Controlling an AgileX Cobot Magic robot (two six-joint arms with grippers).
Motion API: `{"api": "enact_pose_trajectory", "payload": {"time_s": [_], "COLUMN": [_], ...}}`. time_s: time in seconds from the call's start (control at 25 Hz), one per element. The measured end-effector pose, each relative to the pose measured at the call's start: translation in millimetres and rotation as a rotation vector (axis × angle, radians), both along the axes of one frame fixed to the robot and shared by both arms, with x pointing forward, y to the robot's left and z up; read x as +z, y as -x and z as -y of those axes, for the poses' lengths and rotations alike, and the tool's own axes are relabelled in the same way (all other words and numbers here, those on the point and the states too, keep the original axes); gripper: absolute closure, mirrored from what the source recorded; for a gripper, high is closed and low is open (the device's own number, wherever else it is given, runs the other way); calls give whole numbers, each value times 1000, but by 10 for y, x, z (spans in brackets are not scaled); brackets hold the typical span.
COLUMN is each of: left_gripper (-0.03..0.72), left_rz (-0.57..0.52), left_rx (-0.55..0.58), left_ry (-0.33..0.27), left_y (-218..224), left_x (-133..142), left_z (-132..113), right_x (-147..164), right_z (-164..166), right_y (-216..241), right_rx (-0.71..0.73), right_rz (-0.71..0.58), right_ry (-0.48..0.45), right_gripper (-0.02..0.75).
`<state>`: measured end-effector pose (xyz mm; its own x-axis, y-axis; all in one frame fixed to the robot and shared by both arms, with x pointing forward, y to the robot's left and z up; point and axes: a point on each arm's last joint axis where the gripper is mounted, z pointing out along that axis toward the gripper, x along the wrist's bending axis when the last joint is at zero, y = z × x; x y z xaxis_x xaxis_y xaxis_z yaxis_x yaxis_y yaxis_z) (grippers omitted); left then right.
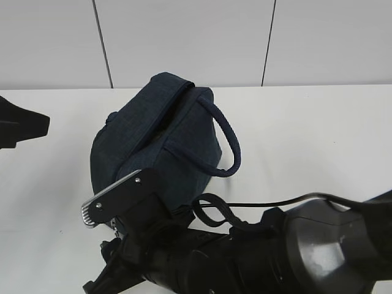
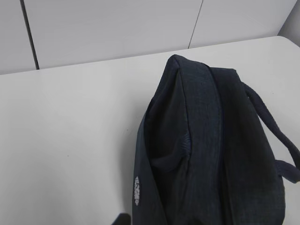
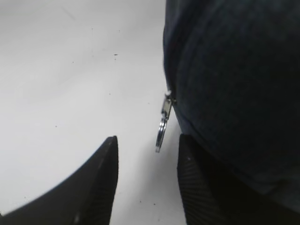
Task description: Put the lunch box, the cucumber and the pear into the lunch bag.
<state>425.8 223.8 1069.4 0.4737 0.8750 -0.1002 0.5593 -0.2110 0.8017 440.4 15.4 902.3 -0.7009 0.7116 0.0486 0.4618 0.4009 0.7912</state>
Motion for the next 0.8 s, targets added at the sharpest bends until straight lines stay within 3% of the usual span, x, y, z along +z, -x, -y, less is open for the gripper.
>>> {"api": "enact_pose_trajectory", "payload": {"time_s": [0.28, 0.36, 0.56, 0.8], "left_gripper": [450, 450, 450, 450], "left_rz": [-1, -1, -1, 0], "left_rx": [1, 1, 1, 1], "left_ry": [3, 3, 3, 4], "left_y": [0, 0, 0, 0], "left_x": [1, 1, 1, 1], "left_z": [1, 1, 1, 1], "right_x": [2, 10, 9, 2], "right_z": [-119, -135, -139, -129], "right_y": [-61, -68, -65, -18], "right_rx": [4, 5, 8, 32], "right_rz": [-1, -1, -8, -63], "right_ry": [-15, -18, -15, 12], "right_gripper": [420, 472, 721, 732]}}
